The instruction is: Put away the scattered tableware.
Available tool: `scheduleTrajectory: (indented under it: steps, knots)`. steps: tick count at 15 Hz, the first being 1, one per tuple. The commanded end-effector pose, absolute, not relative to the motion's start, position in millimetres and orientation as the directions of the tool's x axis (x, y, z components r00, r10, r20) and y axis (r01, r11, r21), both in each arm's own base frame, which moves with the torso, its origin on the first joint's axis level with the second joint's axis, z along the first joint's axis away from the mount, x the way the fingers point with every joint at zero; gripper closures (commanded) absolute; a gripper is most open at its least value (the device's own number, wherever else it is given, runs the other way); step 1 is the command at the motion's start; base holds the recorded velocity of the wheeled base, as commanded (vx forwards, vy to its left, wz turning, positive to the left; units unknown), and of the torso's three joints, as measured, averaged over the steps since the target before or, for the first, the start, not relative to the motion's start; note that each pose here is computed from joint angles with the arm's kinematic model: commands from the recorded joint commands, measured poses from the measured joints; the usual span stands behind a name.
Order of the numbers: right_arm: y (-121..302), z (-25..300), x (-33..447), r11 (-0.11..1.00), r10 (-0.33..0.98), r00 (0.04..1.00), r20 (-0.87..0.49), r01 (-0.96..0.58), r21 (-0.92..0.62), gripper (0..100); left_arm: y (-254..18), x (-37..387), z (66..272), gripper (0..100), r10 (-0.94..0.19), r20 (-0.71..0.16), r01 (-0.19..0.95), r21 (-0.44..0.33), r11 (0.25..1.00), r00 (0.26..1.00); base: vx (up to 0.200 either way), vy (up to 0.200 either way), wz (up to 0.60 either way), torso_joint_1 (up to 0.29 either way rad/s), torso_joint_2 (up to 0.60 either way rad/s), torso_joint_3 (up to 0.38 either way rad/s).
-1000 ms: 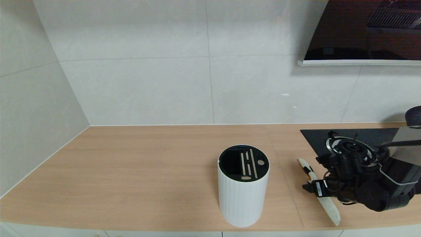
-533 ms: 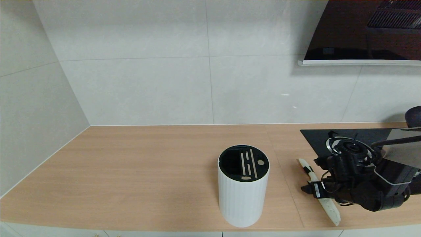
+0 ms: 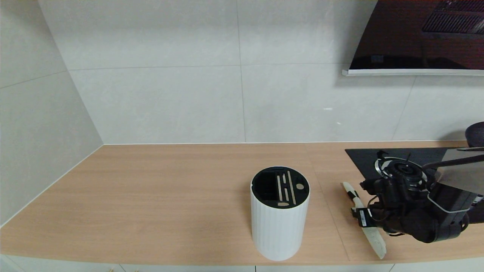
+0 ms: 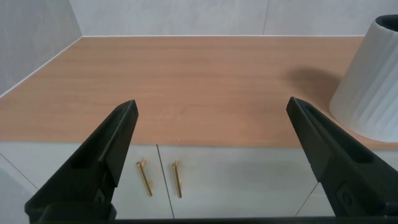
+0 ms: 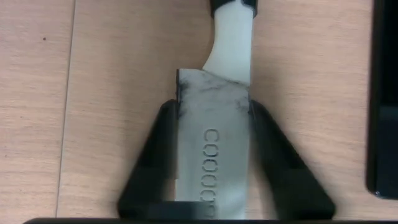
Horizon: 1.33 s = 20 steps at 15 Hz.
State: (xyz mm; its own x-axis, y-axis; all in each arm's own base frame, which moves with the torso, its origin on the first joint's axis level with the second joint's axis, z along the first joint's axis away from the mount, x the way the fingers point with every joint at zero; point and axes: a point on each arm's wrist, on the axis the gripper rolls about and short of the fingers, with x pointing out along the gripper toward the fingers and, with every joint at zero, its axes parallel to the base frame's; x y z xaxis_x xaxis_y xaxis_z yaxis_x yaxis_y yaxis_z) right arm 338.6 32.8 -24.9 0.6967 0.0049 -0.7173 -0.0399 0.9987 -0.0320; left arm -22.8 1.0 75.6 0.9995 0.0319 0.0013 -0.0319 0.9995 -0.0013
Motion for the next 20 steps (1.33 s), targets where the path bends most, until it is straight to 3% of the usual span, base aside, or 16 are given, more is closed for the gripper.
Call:
scheduleTrajectory:
  steps: [1,5,10,15,20]
  knots:
    - [32.9,-26.8,338.1,0.999,0.004,0.690,-0.724,-0.039,-0.032,100,1.0,-22.8,75.6,0,0.032,0.002,-0.032,-0.002,0.999,0.999,0.000,0.000,0.00,0.000,0.00,0.000]
    - [33.3,-13.1,337.4,0.999,0.006,0.716,-0.698,-0.037,-0.030,100,1.0,-22.8,75.6,0,0.032,0.002,-0.032,-0.009,0.999,0.999,0.000,0.000,0.00,0.000,0.00,0.000]
    - [43.6,90.2,304.0,0.998,0.059,0.860,-0.506,-0.060,0.016,100,1.0,-22.8,75.6,0,0.034,0.002,-0.034,-0.009,0.999,0.999,0.000,0.000,0.00,0.000,0.00,0.000]
    - [78.6,189.5,264.1,0.973,0.230,0.927,-0.296,-0.229,0.039,100,1.0,-22.8,75.8,0,0.032,0.003,-0.032,-0.009,0.999,0.999,0.000,0.000,0.00,0.000,0.00,0.000]
    - [103.5,218.8,242.1,0.921,0.389,0.895,-0.218,-0.387,0.054,100,1.0,-22.8,75.6,0,0.032,0.002,-0.032,-0.002,0.999,0.999,0.000,0.000,0.00,0.000,0.00,0.000]
